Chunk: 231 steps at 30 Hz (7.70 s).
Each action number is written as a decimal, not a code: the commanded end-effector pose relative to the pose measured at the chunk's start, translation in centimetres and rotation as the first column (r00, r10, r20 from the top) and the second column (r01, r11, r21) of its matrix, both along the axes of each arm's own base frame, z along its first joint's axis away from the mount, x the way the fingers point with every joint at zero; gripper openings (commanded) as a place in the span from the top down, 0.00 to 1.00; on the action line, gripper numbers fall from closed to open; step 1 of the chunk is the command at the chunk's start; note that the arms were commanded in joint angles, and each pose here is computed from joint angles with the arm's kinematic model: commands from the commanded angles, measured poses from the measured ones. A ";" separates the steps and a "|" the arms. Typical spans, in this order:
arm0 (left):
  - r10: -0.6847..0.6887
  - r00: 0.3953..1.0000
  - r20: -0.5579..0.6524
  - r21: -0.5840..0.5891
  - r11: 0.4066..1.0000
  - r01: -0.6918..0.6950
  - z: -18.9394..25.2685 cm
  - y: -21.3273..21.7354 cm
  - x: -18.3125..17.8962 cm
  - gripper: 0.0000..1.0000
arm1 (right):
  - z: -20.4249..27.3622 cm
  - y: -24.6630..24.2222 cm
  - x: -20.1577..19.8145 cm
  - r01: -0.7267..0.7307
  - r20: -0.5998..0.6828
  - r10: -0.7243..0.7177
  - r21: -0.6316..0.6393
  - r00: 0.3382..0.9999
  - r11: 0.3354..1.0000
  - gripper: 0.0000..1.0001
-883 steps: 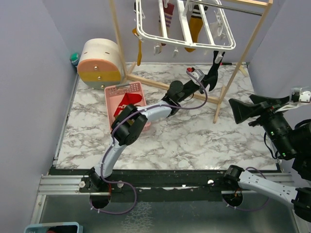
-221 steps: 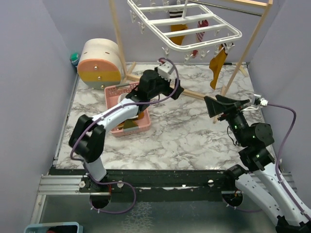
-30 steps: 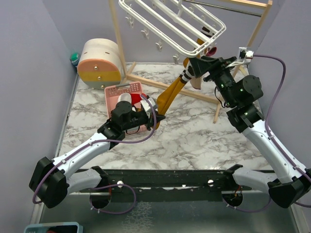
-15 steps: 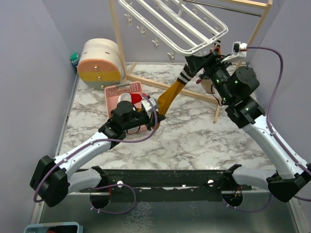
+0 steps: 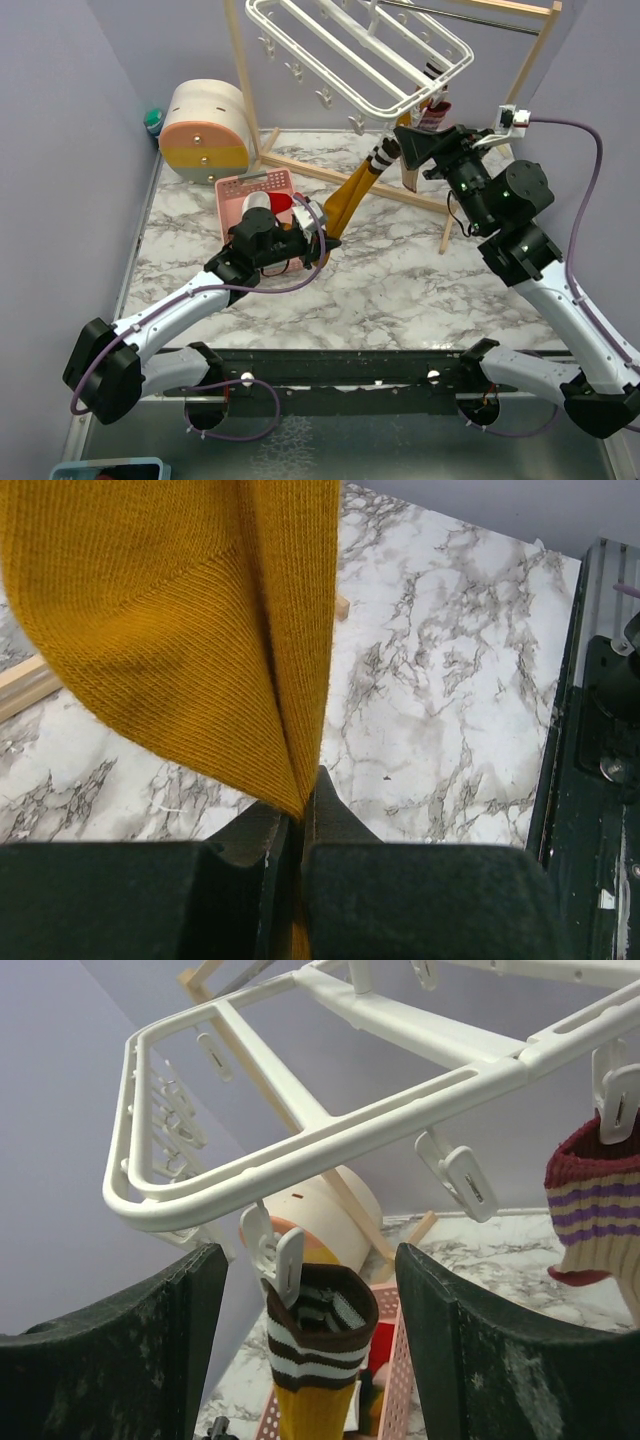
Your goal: Remove the socks clipped to the hanger
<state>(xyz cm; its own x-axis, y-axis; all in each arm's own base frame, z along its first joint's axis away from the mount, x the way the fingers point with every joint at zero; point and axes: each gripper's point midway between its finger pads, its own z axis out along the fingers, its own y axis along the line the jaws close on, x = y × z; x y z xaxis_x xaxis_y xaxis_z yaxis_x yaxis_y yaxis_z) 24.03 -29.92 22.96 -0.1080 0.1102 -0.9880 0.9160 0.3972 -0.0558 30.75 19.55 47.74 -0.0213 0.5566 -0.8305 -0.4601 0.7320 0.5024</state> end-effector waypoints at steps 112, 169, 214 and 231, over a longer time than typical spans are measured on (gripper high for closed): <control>0.907 0.383 -0.174 0.345 0.420 -0.839 -2.9 21.8 14.4 1.00 | 1.7 0.2 -0.4 0.206 -0.033 -0.210 -0.111 0.977 0.972 0.81; 0.185 0.981 0.050 -0.102 0.978 -0.180 4.3 -2.1 10.6 0.27 | 0.8 2.0 -0.3 0.138 -0.044 -0.143 -0.102 0.989 0.985 0.78; -0.108 0.919 0.380 -0.407 0.872 0.271 -2.5 -22.9 21.3 1.00 | 0.9 1.6 -1.6 0.096 -0.049 -0.102 -0.119 0.994 0.988 0.78; -0.158 0.933 0.322 -0.412 0.864 0.289 2.9 -14.3 9.0 1.00 | 3.6 4.9 -5.2 -0.164 0.065 0.174 -0.136 0.983 0.977 0.00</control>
